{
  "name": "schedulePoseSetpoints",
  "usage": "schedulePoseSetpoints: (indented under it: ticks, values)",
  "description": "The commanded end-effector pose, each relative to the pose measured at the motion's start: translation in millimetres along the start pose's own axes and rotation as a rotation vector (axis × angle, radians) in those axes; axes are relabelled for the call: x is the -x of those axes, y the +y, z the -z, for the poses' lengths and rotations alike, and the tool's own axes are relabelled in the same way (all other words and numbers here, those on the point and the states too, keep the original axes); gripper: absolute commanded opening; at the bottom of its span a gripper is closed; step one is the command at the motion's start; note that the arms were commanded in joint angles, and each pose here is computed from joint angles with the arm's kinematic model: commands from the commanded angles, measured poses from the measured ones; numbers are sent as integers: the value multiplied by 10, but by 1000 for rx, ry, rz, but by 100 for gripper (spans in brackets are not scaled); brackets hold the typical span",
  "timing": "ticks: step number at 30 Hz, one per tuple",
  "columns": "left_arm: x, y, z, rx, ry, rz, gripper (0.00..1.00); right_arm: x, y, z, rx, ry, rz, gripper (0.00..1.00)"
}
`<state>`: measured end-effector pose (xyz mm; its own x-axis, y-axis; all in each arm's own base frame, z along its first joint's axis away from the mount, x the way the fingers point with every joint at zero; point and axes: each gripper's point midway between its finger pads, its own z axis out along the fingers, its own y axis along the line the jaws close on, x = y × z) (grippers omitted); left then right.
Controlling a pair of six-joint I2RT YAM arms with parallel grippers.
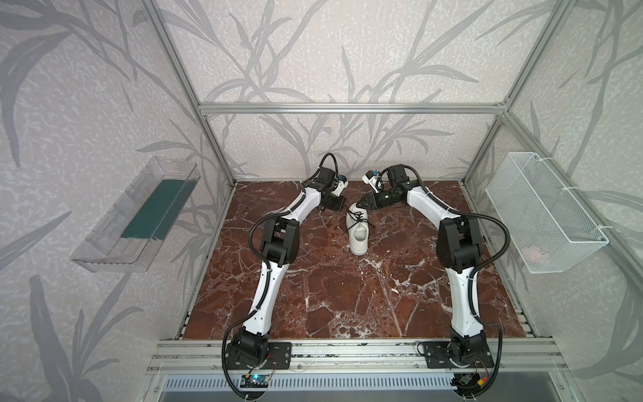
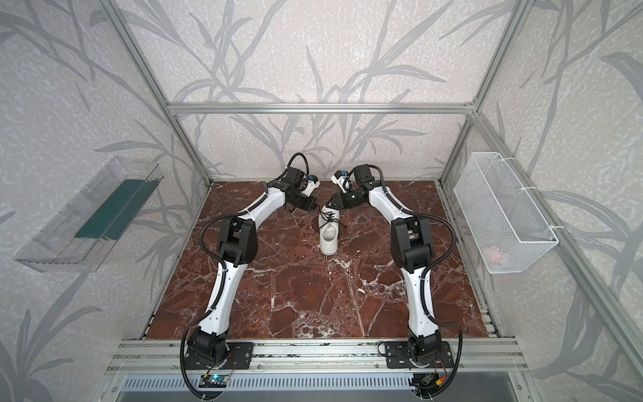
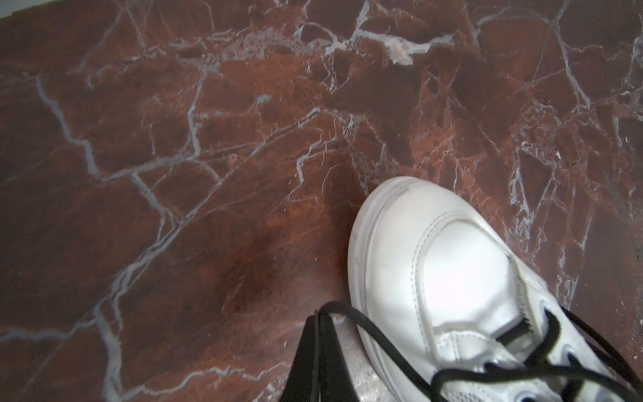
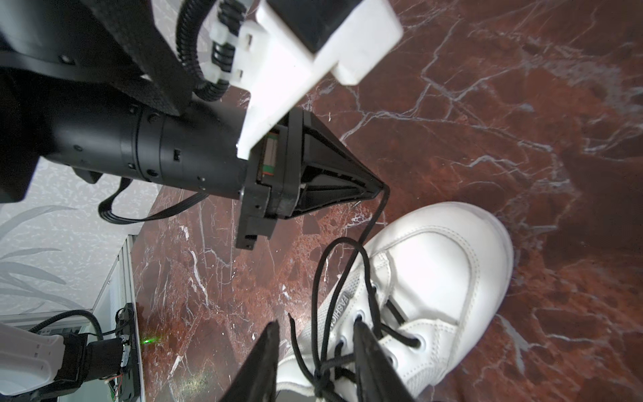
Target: Tie the shoes
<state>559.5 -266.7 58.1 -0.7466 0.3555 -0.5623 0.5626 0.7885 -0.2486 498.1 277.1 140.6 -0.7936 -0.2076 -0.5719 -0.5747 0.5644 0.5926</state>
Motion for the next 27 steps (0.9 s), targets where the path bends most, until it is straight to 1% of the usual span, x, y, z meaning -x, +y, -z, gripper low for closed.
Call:
schedulePoseSetpoints:
  ticks: [1, 6, 9, 13, 15, 19, 21, 27]
  values:
    - [-27, -46, -38, -37, 21, -16, 0, 131, -29, 61, -33, -16, -32, 37]
    - [-27, -41, -35, -32, 22, -18, 0, 15, -148, -25, -50, 42, -114, 37]
    - [-49, -33, -25, -28, 30, -22, 0, -52, -170, -105, -18, 63, -177, 38]
    - [-72, -31, -25, -26, 36, -23, 0, -128, -204, -173, -1, 84, -243, 40]
    - [-64, -28, -19, -23, 31, -26, 0, -172, -221, -197, 3, 95, -264, 43]
    - [-57, -28, -24, -23, 27, -30, 0, -199, -119, -258, 85, 108, -271, 44]
    - [-52, -28, -24, -24, 25, -29, 0, -189, -14, -278, 143, 111, -254, 44]
    - [-28, -33, -18, -26, 17, -29, 0, -123, 198, -235, 240, 100, -214, 44]
